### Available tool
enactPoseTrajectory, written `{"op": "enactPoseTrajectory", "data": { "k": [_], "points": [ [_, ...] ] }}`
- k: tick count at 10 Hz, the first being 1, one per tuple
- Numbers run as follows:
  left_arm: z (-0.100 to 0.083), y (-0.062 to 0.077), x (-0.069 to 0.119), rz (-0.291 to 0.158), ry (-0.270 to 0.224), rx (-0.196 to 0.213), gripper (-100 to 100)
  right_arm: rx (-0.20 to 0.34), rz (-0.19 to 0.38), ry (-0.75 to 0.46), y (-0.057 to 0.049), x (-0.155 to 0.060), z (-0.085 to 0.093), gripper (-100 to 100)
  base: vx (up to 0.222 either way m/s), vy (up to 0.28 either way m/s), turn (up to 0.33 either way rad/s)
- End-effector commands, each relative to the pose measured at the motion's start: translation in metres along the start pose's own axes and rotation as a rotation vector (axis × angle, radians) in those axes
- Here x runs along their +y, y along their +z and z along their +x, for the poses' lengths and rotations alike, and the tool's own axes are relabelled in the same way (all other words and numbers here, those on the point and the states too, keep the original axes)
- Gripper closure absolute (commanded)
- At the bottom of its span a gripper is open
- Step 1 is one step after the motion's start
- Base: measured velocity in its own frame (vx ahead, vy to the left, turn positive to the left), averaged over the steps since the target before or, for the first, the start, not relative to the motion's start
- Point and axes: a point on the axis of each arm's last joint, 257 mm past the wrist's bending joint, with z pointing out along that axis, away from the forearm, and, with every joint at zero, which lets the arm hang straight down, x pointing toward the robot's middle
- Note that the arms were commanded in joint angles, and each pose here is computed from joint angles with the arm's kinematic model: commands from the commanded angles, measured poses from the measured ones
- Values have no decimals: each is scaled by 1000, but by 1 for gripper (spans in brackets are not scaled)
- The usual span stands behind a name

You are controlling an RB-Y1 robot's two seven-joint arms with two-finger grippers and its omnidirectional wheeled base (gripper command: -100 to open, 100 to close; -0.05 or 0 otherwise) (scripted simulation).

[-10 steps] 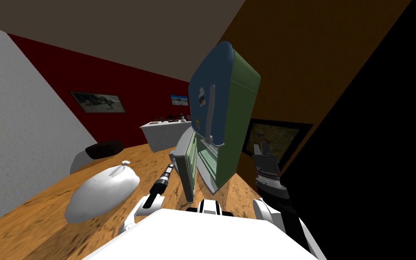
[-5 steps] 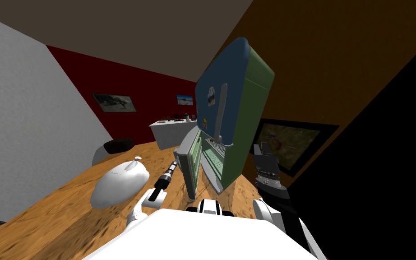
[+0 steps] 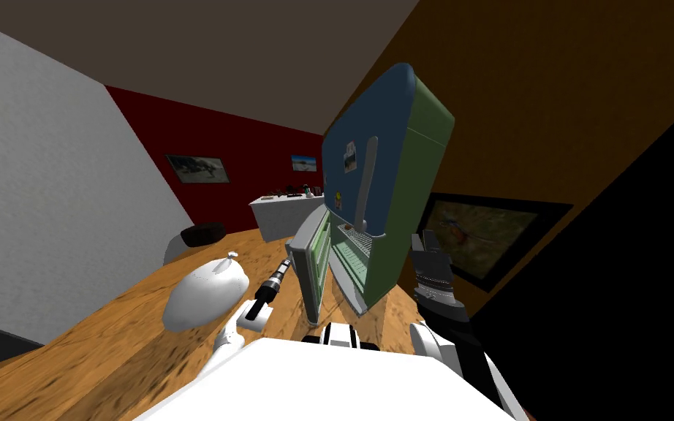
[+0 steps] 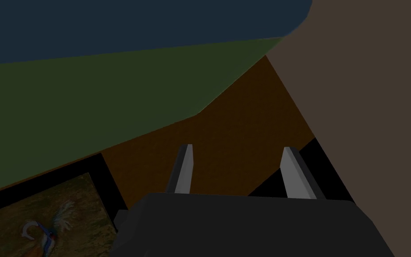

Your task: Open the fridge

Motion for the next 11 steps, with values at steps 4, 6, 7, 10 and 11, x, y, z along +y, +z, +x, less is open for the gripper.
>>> {"op": "enactPoseTrajectory", "data": {
  "k": [4,6,7,10,11],
  "points": [
    [21,39,-20,93,2,122,100,0,0,0,0,0,0,0,8,142,92],
    [25,49,-26,116,0,163,100,0,0,0,0,0,0,0,8,131,76],
    [25,51,-25,113,-13,164,100,0,0,0,0,0,0,0,6,113,51],
    [32,67,-33,148,1,246,100,0,0,0,0,0,0,0,14,116,96],
    [32,68,-33,145,-12,247,100,0,0,0,0,0,0,0,14,112,41]
  ]
}}
